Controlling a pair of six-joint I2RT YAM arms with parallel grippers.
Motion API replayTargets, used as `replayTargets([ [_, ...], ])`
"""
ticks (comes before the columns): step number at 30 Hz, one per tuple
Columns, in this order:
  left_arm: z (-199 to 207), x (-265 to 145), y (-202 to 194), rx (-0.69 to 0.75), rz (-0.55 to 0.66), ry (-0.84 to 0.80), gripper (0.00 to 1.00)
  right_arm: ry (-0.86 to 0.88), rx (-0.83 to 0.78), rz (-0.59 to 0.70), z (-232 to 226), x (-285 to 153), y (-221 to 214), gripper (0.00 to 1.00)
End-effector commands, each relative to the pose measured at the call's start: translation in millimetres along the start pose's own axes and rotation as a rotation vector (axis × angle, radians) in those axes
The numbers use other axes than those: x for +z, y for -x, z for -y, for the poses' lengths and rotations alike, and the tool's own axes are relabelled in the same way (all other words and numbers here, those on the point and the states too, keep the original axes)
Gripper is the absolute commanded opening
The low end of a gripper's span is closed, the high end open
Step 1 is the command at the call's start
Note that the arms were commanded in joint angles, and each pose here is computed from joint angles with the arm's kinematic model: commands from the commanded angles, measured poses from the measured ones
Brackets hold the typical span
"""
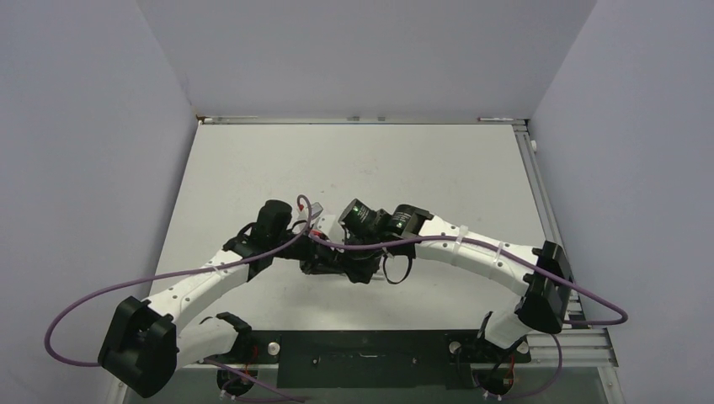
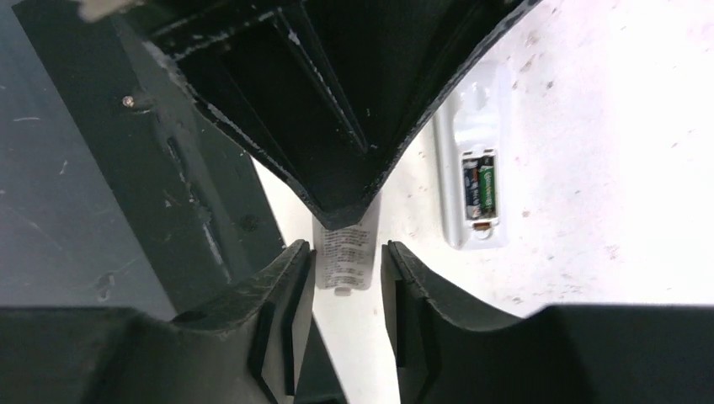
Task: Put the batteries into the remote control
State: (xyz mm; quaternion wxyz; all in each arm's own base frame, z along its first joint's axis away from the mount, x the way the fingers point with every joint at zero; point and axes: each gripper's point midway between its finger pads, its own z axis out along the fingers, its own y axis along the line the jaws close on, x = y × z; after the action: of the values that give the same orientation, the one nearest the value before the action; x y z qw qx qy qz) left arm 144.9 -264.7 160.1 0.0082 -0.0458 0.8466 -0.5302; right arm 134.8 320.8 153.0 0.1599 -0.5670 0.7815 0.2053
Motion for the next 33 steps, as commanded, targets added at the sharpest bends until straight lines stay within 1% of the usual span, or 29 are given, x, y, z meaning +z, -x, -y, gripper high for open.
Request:
replayTargets([
  [1, 25, -2, -2, 0.027, -0.016, -0.118, 0.0, -0.071, -0.012, 0.22, 3, -30, 33, 0.41],
  [3, 30, -4, -1, 0.03, -0.007, -0.146, 0.0, -0.068, -0.017, 0.249, 0, -34, 30, 0.48],
  [5, 34, -4, -1, 0.029, -0.004, -0.166, 0.0, -0.067, -0.019, 0.26, -1, -36, 24, 0.51],
  [10, 38, -5, -3, 0.008, -0.011, -0.2, 0.0, -0.058, -0.044, 0.258, -4, -35, 8, 0.52],
  [13, 39, -6, -4, -0.004, -0.014, -0.209, 0.0, -0.055, -0.078, 0.289, -6, -37, 4, 0.52],
  [15, 41, -7, -5, -0.006, -0.016, -0.214, 0.0, -0.042, -0.126, 0.334, -10, -40, 7, 0.52],
  [19, 43, -9, -7, -0.012, -0.019, -0.223, 0.0, -0.065, -0.164, 0.402, -10, -49, 11, 0.52],
  [23, 45, -11, -10, -0.014, -0.028, -0.23, 0.0, -0.078, -0.175, 0.415, -8, -52, 13, 0.5],
  [30, 47, -12, -11, -0.021, -0.038, -0.248, 0.0, -0.058, -0.18, 0.42, -11, -49, 15, 0.42],
  [33, 48, -12, -12, -0.021, -0.04, -0.255, 0.0, -0.055, -0.178, 0.417, -11, -49, 14, 0.41],
])
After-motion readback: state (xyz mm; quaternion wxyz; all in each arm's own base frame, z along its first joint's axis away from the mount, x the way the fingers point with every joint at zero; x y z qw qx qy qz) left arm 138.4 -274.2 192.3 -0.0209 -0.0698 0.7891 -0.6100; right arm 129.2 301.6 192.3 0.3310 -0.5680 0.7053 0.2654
